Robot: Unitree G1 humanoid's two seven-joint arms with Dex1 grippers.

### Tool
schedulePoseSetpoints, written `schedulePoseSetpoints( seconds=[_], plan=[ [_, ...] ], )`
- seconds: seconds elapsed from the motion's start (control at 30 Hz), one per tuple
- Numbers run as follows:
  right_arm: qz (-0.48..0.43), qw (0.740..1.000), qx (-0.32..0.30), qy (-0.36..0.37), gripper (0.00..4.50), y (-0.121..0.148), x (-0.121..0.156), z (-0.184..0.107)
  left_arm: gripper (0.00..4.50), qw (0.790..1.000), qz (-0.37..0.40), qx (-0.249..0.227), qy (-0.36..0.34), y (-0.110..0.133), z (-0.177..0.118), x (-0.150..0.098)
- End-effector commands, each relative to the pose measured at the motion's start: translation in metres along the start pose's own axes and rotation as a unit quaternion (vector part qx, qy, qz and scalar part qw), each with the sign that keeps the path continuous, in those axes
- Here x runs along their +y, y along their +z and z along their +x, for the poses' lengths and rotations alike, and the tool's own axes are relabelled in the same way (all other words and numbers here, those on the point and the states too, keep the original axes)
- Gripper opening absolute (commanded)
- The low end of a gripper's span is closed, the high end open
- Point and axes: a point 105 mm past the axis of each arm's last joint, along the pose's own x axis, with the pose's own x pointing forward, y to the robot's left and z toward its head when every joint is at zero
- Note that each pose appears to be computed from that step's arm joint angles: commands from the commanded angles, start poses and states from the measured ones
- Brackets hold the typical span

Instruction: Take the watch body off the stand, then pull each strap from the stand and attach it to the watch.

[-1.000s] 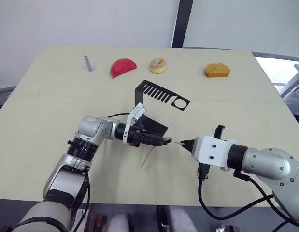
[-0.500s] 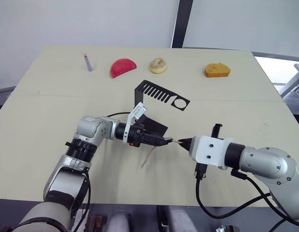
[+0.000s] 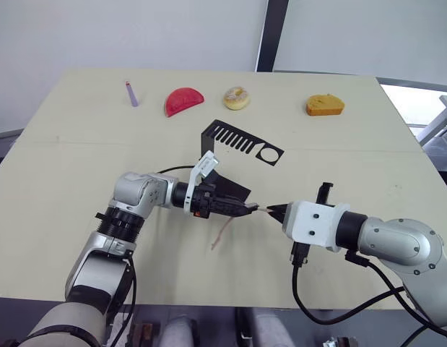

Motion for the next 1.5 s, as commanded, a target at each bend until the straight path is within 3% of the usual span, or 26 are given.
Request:
schedulePoseSetpoints(
  seconds=[0.03, 1.5],
  plan=[
    [-0.013, 1.0, -0.011, -0.011, 0.0, 0.0074, -0.0033, -0.0014, 1.6, 1.0, 0.018, -0.008, -0.022, 0.0059, 0.0055, -0.0096],
    [-0.01, 1.0, -0.005, -0.001, 0.0, 0.006, -0.0007, -0.0059, 1.6, 1.0, 0.019, -0.016, -0.017, 0.008, 0.0042, -0.0096]
  ],
)
